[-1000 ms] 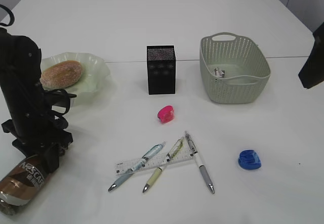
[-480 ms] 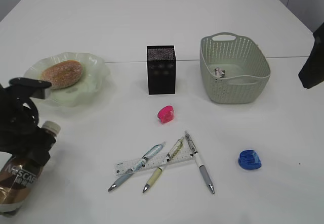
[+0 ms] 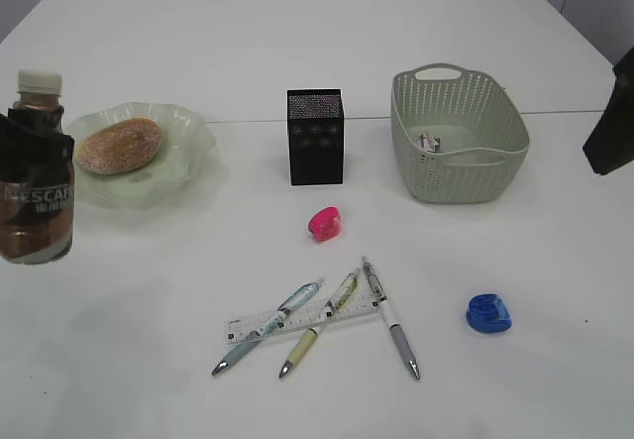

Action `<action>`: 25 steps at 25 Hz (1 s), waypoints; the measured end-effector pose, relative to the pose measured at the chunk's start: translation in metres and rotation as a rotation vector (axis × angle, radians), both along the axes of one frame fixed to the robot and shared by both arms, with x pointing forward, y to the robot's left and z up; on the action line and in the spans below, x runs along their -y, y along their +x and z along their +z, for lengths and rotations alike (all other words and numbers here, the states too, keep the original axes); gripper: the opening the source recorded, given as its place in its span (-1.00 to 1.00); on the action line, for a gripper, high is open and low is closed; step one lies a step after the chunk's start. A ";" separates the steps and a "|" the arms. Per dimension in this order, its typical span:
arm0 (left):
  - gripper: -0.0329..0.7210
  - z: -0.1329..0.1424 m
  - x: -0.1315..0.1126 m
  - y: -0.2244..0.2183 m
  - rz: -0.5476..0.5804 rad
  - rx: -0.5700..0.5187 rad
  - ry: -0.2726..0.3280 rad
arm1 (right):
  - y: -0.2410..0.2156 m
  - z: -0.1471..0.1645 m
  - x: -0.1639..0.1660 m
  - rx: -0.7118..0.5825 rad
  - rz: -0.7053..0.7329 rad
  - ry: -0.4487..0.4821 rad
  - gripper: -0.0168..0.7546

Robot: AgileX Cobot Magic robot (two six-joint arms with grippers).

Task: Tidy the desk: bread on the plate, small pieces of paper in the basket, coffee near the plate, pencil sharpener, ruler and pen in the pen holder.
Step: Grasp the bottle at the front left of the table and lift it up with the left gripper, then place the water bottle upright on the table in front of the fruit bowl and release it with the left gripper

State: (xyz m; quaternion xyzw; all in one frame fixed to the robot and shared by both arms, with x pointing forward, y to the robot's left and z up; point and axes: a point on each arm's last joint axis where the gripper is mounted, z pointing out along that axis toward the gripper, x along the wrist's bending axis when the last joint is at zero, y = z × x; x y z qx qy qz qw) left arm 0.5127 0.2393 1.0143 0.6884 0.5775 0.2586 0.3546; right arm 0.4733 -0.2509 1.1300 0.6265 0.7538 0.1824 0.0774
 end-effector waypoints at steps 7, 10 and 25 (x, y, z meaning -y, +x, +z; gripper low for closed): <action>-0.23 -0.007 -0.015 -0.004 0.160 0.356 -0.095 | -0.003 0.003 0.000 0.011 0.003 0.003 0.36; -0.23 -0.017 -0.019 -0.008 0.217 0.407 -0.143 | -0.007 0.007 0.001 0.033 0.004 -0.001 0.36; -0.23 -0.090 -0.016 0.019 0.257 0.453 -0.200 | -0.017 0.016 0.005 0.075 0.002 -0.023 0.36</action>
